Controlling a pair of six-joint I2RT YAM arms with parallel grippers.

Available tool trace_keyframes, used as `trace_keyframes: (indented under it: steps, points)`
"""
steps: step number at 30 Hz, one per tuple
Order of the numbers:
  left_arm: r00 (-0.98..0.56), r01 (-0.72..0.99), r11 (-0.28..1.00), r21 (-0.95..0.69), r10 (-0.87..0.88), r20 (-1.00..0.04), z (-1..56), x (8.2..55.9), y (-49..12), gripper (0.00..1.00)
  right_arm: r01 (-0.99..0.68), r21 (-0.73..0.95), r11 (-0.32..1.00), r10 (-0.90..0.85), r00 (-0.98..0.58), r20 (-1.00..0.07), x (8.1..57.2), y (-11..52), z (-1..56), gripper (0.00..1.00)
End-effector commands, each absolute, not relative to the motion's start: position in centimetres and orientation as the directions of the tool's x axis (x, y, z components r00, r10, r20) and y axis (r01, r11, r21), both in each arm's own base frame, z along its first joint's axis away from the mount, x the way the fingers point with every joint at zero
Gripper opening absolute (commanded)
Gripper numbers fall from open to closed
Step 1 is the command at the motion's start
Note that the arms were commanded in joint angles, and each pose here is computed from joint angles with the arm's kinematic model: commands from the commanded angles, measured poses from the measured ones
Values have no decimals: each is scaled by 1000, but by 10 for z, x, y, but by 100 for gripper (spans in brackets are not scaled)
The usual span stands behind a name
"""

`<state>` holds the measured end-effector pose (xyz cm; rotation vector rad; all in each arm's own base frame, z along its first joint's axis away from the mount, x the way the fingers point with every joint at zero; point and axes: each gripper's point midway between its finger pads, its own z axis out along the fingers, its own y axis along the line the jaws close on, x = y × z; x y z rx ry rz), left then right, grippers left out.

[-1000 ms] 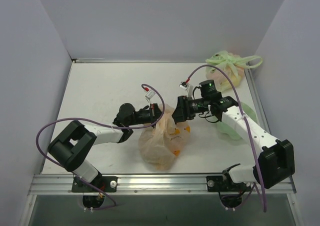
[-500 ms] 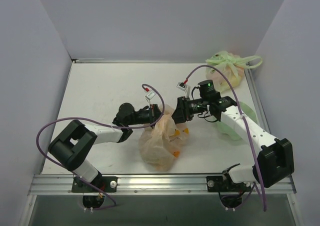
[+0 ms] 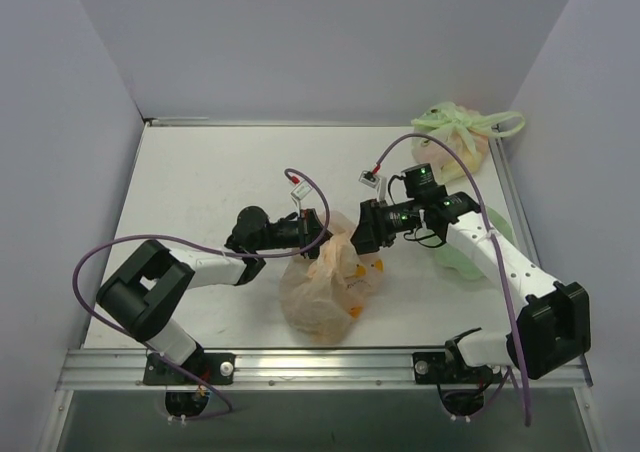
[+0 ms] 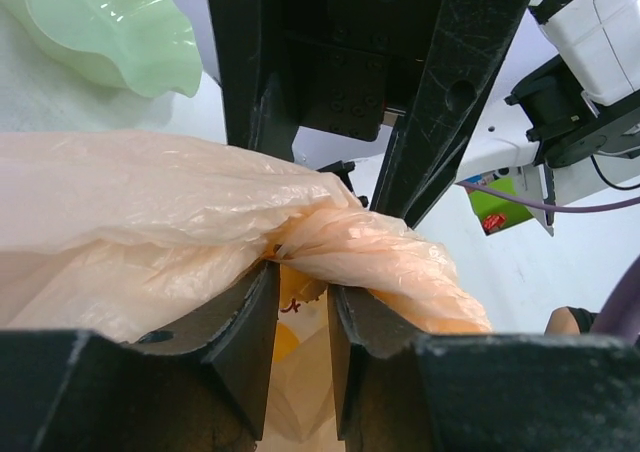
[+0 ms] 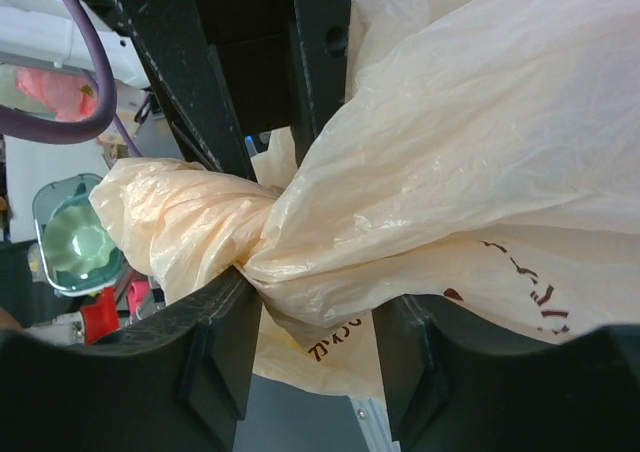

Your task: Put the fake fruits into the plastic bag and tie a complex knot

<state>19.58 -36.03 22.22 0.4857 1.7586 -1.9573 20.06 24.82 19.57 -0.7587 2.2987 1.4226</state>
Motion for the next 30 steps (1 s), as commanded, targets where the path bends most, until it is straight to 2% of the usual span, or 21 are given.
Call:
trace_keyframes:
  steps: [1, 5, 12, 16, 21, 26, 28, 30]
  points:
    - [-766, 642, -161, -749, -156, -623, 255, 194, -359, 36, -630, 677, 381, -284, -777, -562, 199, 239, 198, 43]
    - [-765, 644, -165, -747, -153, -625, 256, 192, -359, 41, -634, 676, 375, -290, -773, -565, 200, 239, 197, 31]
    - [-760, 649, -151, -745, -151, -632, 252, 196, -348, 48, -648, 661, 377, -295, -761, -578, 202, 238, 197, 0]
    - [-739, 674, -155, -722, -140, -659, 254, 199, -335, 49, -657, 649, 383, -299, -754, -585, 203, 236, 198, 0]
    - [-694, 720, -119, -683, -112, -712, 253, 211, -298, 66, -689, 642, 336, -293, -724, -625, 204, 239, 205, 0]
    - [-542, 840, -11, -542, -59, -839, 262, 224, -248, 69, -748, 620, 238, -274, -664, -696, 211, 253, 217, 0]
    - [-454, 890, 33, -454, -3, -891, 255, 219, -235, 76, -762, 613, 209, -271, -648, -712, 213, 257, 223, 0]
    - [-379, 923, 104, -372, 59, -924, 258, 224, -229, 77, -781, 597, 184, -267, -624, -734, 218, 263, 230, 0]
